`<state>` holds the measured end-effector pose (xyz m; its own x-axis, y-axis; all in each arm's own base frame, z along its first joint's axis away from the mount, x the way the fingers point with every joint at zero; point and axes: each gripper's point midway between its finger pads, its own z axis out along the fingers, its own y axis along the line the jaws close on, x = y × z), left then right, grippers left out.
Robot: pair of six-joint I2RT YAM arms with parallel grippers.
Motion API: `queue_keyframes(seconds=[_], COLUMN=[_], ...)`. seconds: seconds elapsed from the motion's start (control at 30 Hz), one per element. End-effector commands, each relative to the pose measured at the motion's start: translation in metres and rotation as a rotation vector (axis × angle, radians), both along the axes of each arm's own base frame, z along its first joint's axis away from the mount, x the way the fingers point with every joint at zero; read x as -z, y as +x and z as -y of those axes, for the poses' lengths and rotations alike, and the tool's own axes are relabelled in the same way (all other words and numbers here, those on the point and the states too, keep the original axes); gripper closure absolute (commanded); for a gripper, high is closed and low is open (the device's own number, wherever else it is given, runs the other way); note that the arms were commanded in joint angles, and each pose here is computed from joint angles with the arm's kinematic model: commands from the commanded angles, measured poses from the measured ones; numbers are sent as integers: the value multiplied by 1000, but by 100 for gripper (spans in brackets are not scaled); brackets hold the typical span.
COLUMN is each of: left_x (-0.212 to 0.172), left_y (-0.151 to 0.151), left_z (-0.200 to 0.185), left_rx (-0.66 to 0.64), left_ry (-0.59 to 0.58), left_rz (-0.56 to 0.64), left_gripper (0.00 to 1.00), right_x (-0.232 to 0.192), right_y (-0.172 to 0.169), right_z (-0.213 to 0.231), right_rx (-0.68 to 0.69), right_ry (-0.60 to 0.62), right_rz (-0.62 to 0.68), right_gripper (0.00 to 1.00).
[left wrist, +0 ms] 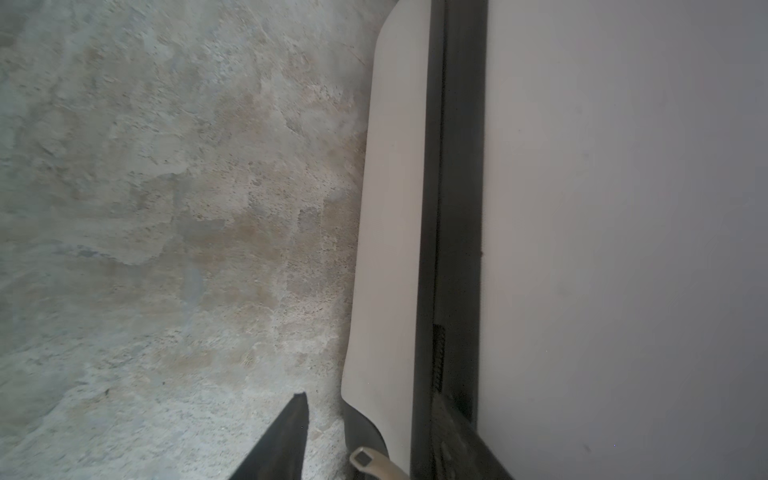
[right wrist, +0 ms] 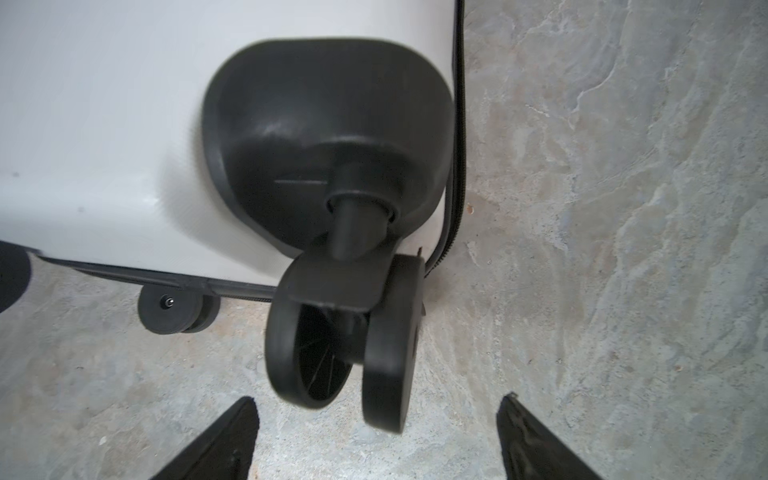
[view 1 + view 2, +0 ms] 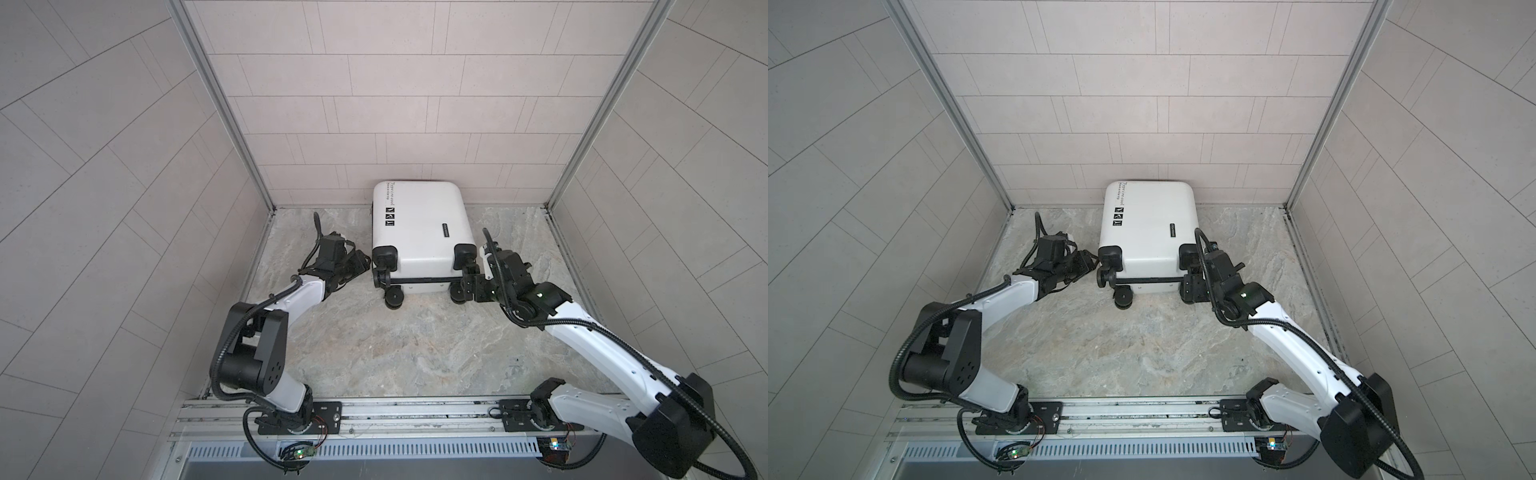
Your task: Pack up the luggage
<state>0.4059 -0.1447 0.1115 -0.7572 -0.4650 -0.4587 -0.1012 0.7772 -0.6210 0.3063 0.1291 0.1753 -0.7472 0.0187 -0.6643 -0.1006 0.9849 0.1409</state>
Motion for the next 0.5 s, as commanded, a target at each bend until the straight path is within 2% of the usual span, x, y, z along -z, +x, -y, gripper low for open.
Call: queue_keyframes(seconds=[0.0,0.13,0.27,0.47], left_x=[-4,-2,0,-1], left_y=[2,1,-1,-4], left_z=[15,22,27,36], left_rx=[40,44,49,72], left_ry=[6,10,12,12], left_rz=[5,4,0,2], left_gripper=[46,46,46,47], right_x=[5,6,3,-3], right_y=[5,22,38,48], right_z=[9,7,6,9], right_rx=[6,14,21,40], right_ry=[-110,-155,-188,-192], right_rz=[-36,-45,-48,-44], right_gripper=[8,9,15,43])
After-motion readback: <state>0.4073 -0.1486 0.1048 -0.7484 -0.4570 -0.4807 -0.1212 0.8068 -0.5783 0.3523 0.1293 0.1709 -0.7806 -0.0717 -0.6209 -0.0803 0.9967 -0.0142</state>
